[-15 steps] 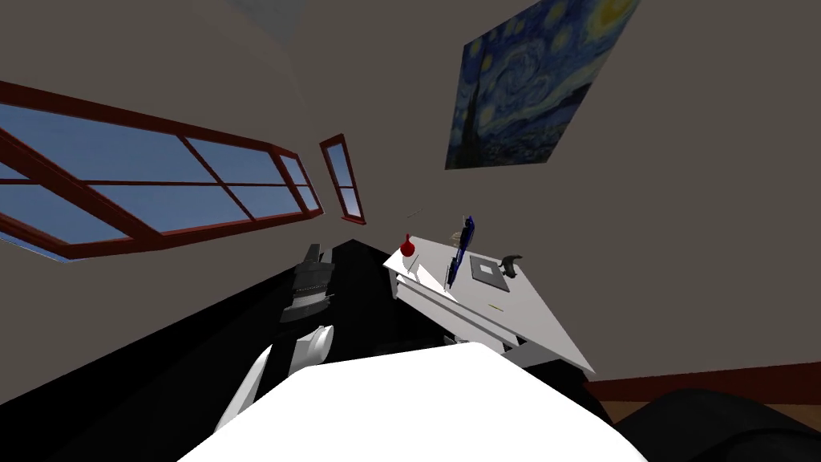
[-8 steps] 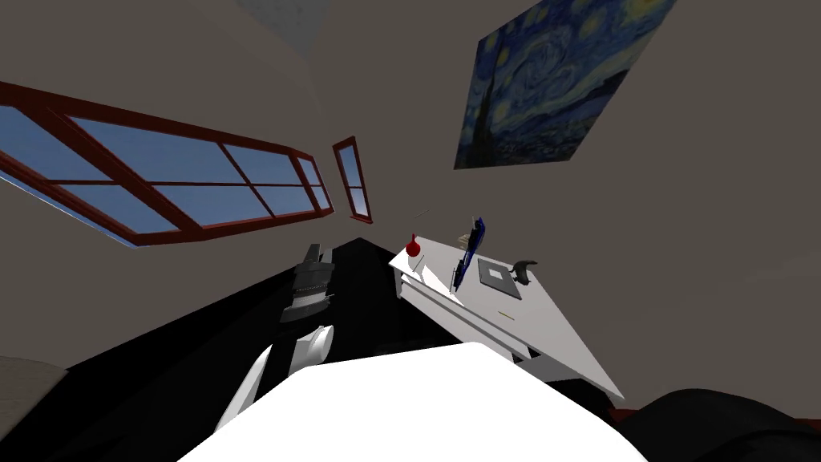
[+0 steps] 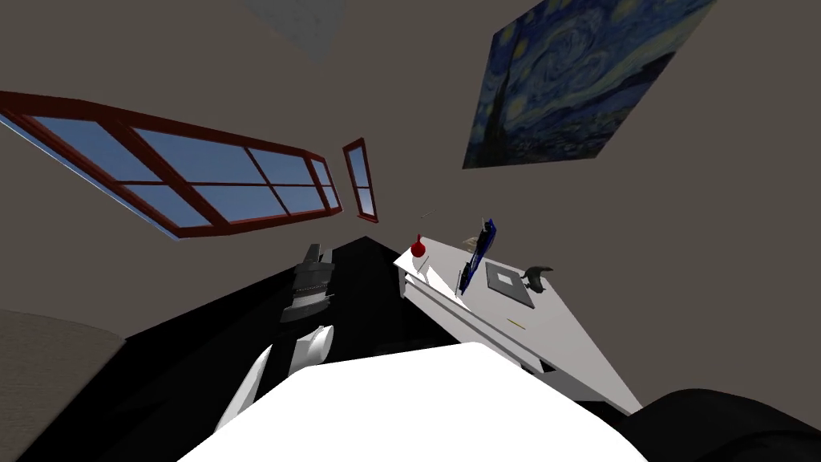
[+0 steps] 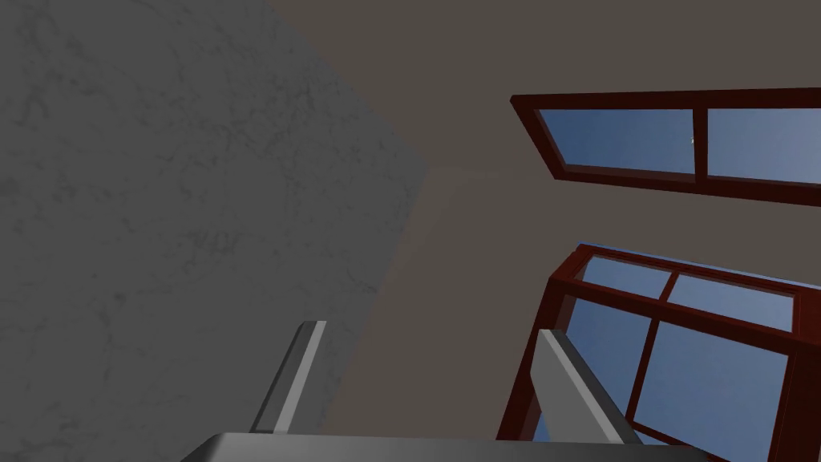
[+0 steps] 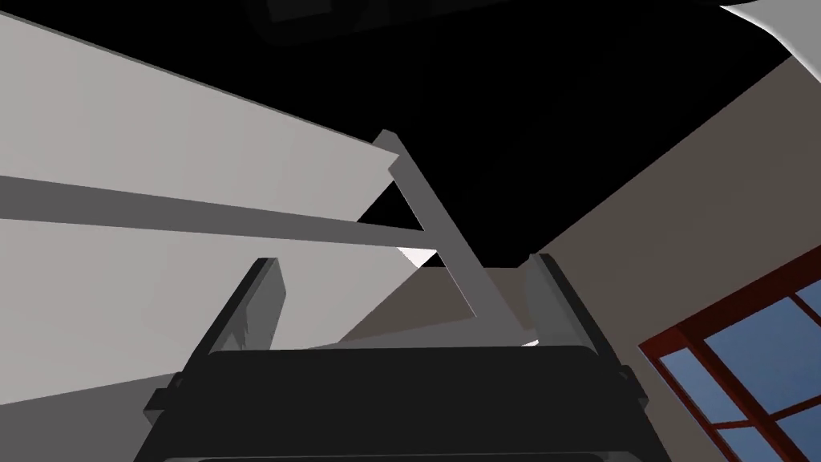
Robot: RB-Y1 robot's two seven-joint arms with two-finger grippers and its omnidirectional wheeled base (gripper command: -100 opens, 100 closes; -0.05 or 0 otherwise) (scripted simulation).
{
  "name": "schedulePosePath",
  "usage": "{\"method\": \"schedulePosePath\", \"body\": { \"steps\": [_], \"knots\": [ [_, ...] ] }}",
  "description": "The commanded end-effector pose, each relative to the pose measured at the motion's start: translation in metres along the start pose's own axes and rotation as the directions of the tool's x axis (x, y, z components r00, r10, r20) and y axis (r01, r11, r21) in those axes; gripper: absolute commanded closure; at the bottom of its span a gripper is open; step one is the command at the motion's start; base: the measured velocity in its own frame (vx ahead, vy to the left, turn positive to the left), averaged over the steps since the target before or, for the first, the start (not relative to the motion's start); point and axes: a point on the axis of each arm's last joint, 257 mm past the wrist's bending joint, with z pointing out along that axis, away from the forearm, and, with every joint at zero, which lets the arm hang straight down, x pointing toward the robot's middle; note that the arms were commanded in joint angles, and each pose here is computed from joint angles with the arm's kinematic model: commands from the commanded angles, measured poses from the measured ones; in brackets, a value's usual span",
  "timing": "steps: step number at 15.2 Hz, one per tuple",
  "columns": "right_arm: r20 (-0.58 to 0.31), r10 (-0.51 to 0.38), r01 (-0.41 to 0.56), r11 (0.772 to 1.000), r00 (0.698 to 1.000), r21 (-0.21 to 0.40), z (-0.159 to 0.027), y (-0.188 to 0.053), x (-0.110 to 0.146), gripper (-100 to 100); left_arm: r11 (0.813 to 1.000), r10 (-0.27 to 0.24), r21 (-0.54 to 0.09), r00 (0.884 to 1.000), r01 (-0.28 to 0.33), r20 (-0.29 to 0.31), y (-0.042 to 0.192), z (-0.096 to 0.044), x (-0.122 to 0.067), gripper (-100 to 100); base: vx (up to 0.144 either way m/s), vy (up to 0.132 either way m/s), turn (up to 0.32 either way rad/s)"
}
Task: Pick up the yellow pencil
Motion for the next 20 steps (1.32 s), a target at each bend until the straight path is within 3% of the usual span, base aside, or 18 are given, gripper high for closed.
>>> {"method": "schedulePosePath", "body": {
  "steps": [1,6,8,9,10,11,14,15,17,18,19,20],
  "knots": [
    [-0.071,-0.04,0.042,0.999,0.997,0.032,-0.014,-0.022,0.022,-100,1.0,0.0,0.0,1.0,0.0,0.0,0.0,0.0,0.0,0,0.011,0.015,0.174],
    [-0.156,-0.061,0.075,0.993,0.986,0.092,-0.035,-0.056,0.051,-100,1.0,0.0,0.0,1.0,0.0,0.0,0.0,0.0,0.0,0,0.015,0.007,0.143],
    [-0.226,-0.083,0.114,0.985,0.971,0.128,-0.055,-0.08,0.071,-100,1.0,0.0,0.0,1.0,0.0,0.0,0.0,0.0,0.0,0,0.02,0.005,0.167],
    [-0.291,-0.103,0.153,0.976,0.951,0.157,-0.074,-0.102,0.088,-100,1.0,0.0,0.0,1.0,0.0,0.0,0.0,0.0,0.0,0,0.029,0.008,0.284],
    [-0.293,-0.101,0.153,0.975,0.951,0.16,-0.075,-0.103,0.088,-100,1.0,0.0,0.0,1.0,0.0,0.0,0.0,0.0,0.0,0,0.032,-0.002,0.209],
    [-0.355,-0.115,0.191,0.964,0.928,0.187,-0.097,-0.124,0.103,-100,1.0,0.0,0.0,1.0,0.0,0.0,0.0,0.0,0.0,0,0.04,-0.007,0.205],
    [-0.355,-0.115,0.191,0.964,0.928,0.187,-0.097,-0.124,0.103,-100,1.0,0.0,0.0,1.0,0.0,0.0,0.0,0.0,0.0,0,0.025,-0.012,0.077],
    [-0.405,-0.132,0.228,0.953,0.905,0.199,-0.113,-0.14,0.112,-100,1.0,0.0,0.0,1.0,0.0,0.0,0.0,0.0,0.0,0,0.021,-0.001,0.191],
    [-0.412,-0.125,0.228,0.951,0.902,0.211,-0.118,-0.144,0.114,-100,1.0,0.0,0.0,1.0,0.0,0.0,0.0,0.0,0.0,0,0.025,-0.01,0.123],
    [-0.462,-0.133,0.263,0.938,0.877,0.228,-0.137,-0.162,0.123,-100,1.0,0.0,0.0,1.0,0.0,0.0,0.0,0.0,0.0,0,0.027,-0.016,0.152],
    [-0.464,-0.132,0.263,0.937,0.876,0.23,-0.138,-0.163,0.124,-100,1.0,0.0,0.0,1.0,0.0,0.0,0.0,0.0,0.0,0,0.036,-0.022,0.182],
    [-0.509,-0.136,0.295,0.923,0.85,0.246,-0.157,-0.179,0.13,-100,1.0,0.0,0.0,1.0,0.0,0.0,0.0,0.0,0.0,0,0.045,-0.023,0.211]
  ]
}}
